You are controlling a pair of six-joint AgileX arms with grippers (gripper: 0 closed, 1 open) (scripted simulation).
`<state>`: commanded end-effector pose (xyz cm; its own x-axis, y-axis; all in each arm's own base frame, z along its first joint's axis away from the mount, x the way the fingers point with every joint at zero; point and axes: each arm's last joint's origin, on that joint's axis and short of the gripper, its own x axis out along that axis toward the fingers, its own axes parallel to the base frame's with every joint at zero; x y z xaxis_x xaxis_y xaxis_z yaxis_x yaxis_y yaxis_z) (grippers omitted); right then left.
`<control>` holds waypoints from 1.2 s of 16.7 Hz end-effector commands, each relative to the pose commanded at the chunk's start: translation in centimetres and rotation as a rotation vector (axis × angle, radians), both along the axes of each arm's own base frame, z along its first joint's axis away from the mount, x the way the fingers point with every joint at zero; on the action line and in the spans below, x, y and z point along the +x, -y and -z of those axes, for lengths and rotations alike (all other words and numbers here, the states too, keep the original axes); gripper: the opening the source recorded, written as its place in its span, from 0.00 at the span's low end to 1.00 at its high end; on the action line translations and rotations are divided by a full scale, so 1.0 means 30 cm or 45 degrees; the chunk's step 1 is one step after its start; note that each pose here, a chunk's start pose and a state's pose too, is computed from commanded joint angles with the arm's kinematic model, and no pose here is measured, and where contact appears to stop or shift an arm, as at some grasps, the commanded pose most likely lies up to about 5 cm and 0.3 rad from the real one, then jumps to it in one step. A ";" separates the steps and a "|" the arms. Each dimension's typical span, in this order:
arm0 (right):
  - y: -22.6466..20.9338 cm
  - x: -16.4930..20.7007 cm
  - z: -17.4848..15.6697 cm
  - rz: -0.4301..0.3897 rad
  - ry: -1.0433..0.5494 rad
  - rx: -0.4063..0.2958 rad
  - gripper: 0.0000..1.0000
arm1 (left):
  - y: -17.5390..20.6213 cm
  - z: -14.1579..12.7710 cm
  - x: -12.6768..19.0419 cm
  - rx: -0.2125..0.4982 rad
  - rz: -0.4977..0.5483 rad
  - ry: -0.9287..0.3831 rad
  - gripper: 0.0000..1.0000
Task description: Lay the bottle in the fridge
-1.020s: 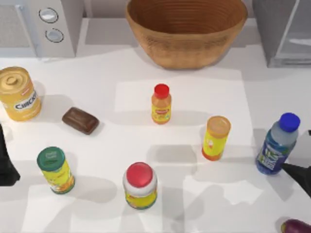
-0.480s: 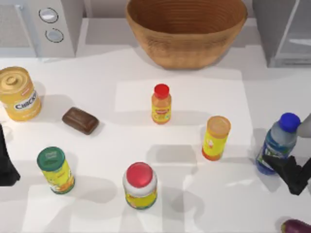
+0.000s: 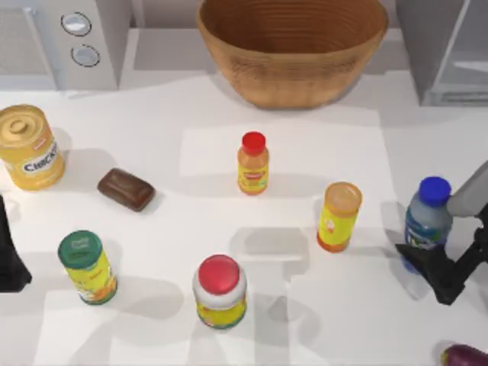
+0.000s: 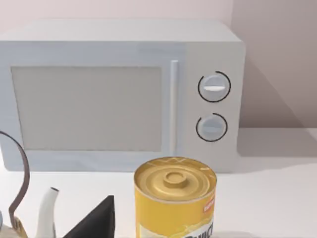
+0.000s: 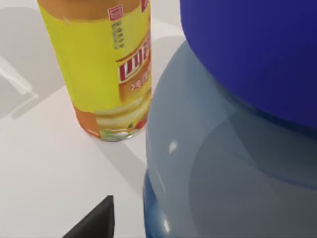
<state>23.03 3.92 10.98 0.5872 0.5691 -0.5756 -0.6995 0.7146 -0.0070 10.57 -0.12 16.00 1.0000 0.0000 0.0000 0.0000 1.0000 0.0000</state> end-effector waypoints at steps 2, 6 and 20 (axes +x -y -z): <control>0.000 0.000 0.000 0.000 0.000 0.000 0.85 | 0.000 0.000 0.000 0.000 0.000 0.000 1.00; 0.000 0.000 0.000 0.000 0.000 0.000 0.55 | 0.000 0.000 0.000 0.000 0.000 0.000 1.00; 0.000 0.000 0.000 0.000 0.000 0.000 0.01 | 0.000 0.000 0.000 0.000 0.000 0.000 1.00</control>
<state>23.03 3.92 10.98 0.5872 0.5691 -0.5756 -0.6995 0.7146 -0.0070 10.57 -0.12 16.00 1.0000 0.0000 0.0000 0.0000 1.0000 0.0000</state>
